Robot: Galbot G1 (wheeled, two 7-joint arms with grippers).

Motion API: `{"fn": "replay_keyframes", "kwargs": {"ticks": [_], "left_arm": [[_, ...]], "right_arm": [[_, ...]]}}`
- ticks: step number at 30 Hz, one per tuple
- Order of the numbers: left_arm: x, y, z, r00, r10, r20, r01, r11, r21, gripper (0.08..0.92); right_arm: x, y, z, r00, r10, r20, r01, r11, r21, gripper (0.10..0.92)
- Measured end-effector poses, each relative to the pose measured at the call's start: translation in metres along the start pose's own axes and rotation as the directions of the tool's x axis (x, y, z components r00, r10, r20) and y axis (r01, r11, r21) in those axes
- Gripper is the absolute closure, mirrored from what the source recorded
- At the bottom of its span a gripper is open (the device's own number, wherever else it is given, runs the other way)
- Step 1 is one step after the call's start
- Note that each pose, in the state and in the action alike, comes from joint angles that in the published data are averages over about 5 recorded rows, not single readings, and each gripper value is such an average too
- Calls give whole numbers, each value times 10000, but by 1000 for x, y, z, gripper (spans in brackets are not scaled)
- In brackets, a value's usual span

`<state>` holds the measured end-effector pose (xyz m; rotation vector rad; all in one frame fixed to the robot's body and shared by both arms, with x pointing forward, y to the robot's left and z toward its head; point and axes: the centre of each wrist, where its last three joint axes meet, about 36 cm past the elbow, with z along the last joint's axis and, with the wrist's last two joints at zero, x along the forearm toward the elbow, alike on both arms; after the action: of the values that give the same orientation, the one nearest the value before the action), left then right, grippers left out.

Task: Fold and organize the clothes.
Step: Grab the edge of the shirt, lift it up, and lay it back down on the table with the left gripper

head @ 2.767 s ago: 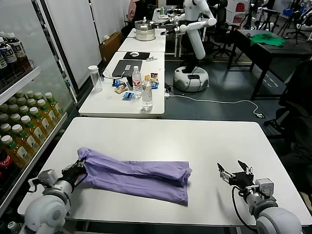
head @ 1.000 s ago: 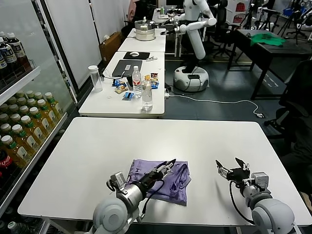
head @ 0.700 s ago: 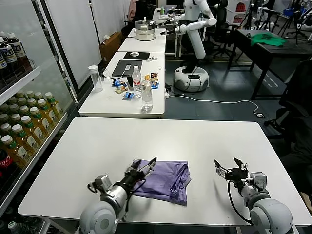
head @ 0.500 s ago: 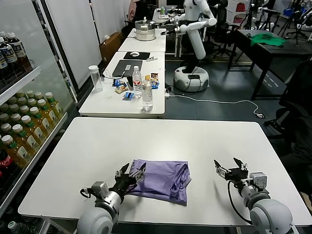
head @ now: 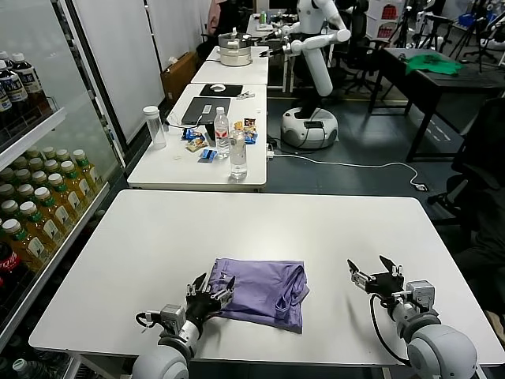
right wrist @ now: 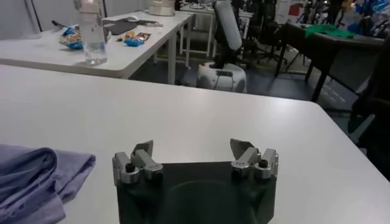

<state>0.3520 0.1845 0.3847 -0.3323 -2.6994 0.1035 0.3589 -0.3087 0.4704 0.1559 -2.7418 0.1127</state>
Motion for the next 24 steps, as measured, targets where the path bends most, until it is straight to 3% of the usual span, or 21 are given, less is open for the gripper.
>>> {"fn": "replay_keyframes", "kwargs": {"ticks": [5,8,17,24], "left_arm": [[0,1,3,9995,27,-323,-20,9997,229,179],[1,2,2,9989,180,-430,-154,9982,588,226],[0,7,-5,9952,919,-342,-815,9691,2328,484],[-1,15,-11,9913,1318,0,-1206,9069,4037,683]], "right_arm": [[2,1,-1,10000,-11,35,11,10000,-5,200],[3,2,-1,10000,-12,48,12,10000,-30,200],[8,2,-3,9999,28,113,-28,10000,-8,200],[13,2,-3,9999,63,132,-64,10000,6,200]]}}
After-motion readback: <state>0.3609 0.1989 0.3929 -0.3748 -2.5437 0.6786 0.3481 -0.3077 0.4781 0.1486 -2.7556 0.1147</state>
